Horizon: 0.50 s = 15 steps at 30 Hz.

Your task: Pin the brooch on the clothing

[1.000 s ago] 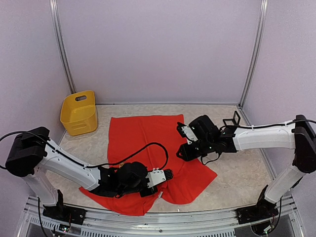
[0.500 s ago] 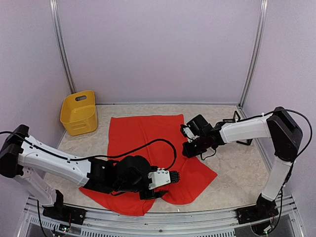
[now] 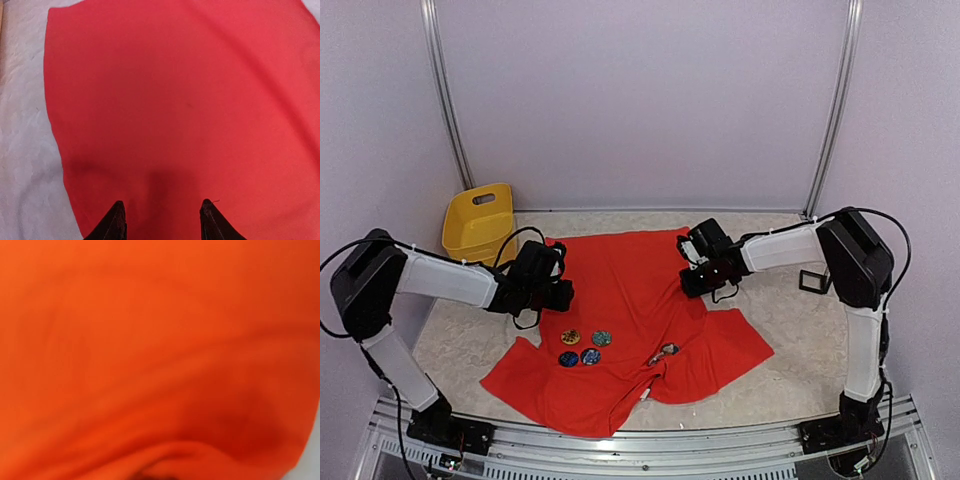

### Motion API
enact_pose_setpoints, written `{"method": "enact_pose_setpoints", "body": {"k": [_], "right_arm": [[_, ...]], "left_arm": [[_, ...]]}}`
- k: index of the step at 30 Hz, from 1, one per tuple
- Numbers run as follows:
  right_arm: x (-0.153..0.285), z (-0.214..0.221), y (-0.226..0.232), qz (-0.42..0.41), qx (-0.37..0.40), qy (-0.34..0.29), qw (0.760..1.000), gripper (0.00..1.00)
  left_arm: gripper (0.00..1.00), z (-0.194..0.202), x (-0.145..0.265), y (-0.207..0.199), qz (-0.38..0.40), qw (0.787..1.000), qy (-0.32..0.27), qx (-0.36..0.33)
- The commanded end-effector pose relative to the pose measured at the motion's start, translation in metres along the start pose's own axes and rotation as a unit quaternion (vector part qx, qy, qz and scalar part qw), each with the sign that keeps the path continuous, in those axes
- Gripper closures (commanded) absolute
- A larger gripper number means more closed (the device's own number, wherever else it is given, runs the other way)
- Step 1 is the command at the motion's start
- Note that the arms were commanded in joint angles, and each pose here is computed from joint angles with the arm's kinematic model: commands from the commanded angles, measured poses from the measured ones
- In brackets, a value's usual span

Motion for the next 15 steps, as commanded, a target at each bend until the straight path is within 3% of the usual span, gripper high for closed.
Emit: {"method": "enact_pose_setpoints", "body": {"k": [1, 8, 15], "right_arm": [[-0.029, 0.019, -0.043, 0.048, -0.002, 0.052, 0.997, 0.83], [-0.039, -0.001, -0.092, 0.086, -0.010, 0.059, 0.994, 0.82], [0.034, -0.037, -0.074, 0.107, 0.046, 0.011, 0.993, 0.80]], "left_arm": [[0.54, 0.005, -0.044, 0.032, -0.072, 0.995, 0.033, 0.053], [0.55, -0.006, -0.083, 0.056, -0.128, 0.989, 0.029, 0.062], [0.53, -0.054, -0.081, 0.047, -0.135, 0.990, -0.035, 0.036]]}}
Point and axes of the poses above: each gripper's point midway between its finger pads, its own x axis back along the fingers, its own y axis along the line the jaws close on, z = x × y, the point moved 2 cm from there along x, back along the fingers, and after that the axes turned 14 degrees about x, right-handed, at the moved point
